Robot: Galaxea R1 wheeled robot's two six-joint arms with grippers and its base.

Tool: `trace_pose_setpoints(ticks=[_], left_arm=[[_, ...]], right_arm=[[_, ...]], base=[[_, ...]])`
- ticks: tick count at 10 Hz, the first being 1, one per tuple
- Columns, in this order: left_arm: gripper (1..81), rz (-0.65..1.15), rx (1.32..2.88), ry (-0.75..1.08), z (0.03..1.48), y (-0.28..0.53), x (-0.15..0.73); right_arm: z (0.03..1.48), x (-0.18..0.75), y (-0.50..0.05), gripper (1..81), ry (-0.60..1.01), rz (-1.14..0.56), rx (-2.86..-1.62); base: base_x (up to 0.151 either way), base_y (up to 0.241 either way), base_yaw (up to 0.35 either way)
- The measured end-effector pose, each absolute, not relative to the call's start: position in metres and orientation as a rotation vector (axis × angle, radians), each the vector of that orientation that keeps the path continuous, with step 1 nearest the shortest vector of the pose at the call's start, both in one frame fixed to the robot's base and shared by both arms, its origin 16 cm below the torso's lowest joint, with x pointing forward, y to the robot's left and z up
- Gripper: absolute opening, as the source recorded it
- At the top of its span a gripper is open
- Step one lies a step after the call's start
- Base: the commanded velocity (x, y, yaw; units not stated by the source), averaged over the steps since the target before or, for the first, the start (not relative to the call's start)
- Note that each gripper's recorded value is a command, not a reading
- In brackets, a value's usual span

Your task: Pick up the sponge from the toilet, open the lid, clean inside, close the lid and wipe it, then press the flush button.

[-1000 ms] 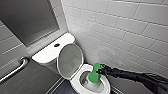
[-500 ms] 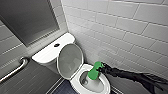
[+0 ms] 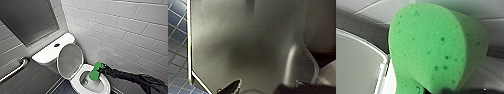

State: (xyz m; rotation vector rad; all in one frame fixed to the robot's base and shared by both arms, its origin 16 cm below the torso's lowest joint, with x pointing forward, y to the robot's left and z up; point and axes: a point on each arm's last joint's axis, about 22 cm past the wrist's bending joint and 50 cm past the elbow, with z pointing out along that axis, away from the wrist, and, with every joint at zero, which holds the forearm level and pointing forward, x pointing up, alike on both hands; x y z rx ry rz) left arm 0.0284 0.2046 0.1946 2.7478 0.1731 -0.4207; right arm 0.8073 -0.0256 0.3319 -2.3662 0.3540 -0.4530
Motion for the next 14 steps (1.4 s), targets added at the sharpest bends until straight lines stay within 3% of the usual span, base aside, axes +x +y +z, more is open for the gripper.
trace_pose_setpoints(ticks=[14], left_arm=[[81.1, -0.436, 2.727, 0.178, 0.193, 0.188, 0.023]], right_arm=[[0.309, 0.796, -0.041, 1.0, 0.474, -0.473, -2.274]], base=[[0.0, 0.0, 0.0]])
